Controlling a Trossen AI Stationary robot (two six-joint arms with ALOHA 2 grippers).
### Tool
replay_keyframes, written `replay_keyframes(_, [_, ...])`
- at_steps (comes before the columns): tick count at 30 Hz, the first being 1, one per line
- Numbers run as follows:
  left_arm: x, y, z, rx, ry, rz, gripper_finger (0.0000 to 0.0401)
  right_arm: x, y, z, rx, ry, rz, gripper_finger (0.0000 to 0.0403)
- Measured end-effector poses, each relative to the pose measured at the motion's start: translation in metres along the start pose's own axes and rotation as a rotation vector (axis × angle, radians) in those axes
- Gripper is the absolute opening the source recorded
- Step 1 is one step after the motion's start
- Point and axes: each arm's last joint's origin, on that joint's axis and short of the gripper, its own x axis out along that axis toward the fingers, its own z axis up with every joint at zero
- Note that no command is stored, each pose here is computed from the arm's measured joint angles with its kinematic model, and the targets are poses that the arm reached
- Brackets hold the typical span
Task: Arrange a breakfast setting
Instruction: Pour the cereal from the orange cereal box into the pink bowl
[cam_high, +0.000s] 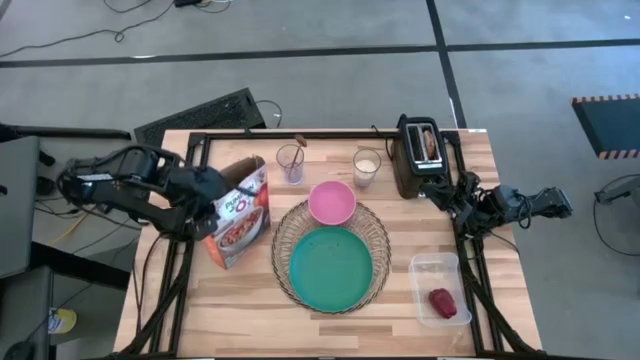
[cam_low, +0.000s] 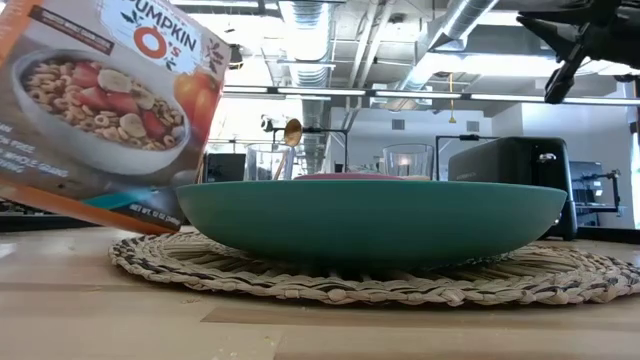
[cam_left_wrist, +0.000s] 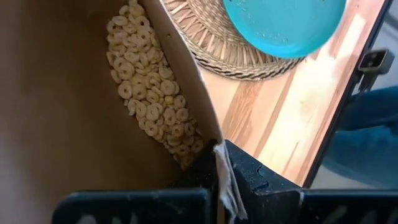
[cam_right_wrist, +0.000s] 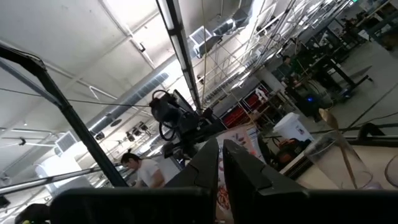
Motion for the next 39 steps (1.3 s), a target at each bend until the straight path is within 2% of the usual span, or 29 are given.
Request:
replay_keyframes(6, [0.007,-0.019,-0.012,0.13,0.014,0.028,0.0,0.0,-0.001,-0.001,0.003,-0.002,-0.025,0.0052])
replay_keyframes(10, [0.016,-0.03,-0.021,0.182,0.033,0.057,0.0,0.001,-0.001,-0.002,0.058,0.008,-0.024,0.0052])
replay_keyframes(18, [0.017,-0.042,-0.037,0.228,-0.02,0.086,0.0,0.016,-0.002,-0.02,0.1,0.15,-0.059,0.0031])
replay_keyframes(23, [0.016,-0.048,-0.046,0.288,-0.034,0.08,0.0,0.048,0.015,-0.024,0.017,0.257,-0.089,0.0022])
replay_keyframes(29, [0.015,-0.05,-0.05,0.33,-0.043,0.08,0.0,0.092,0.034,-0.035,-0.077,0.349,-0.117,0.0041])
replay_keyframes(34, [0.017,-0.054,-0.052,0.416,-0.036,0.08,0.0,0.126,0.046,-0.051,-0.124,0.429,-0.095,0.0039])
replay_keyframes(39, [0.022,-0.06,-0.051,0.507,-0.012,0.088,0.0,0.155,0.047,-0.074,-0.142,0.491,-0.132,0.0038])
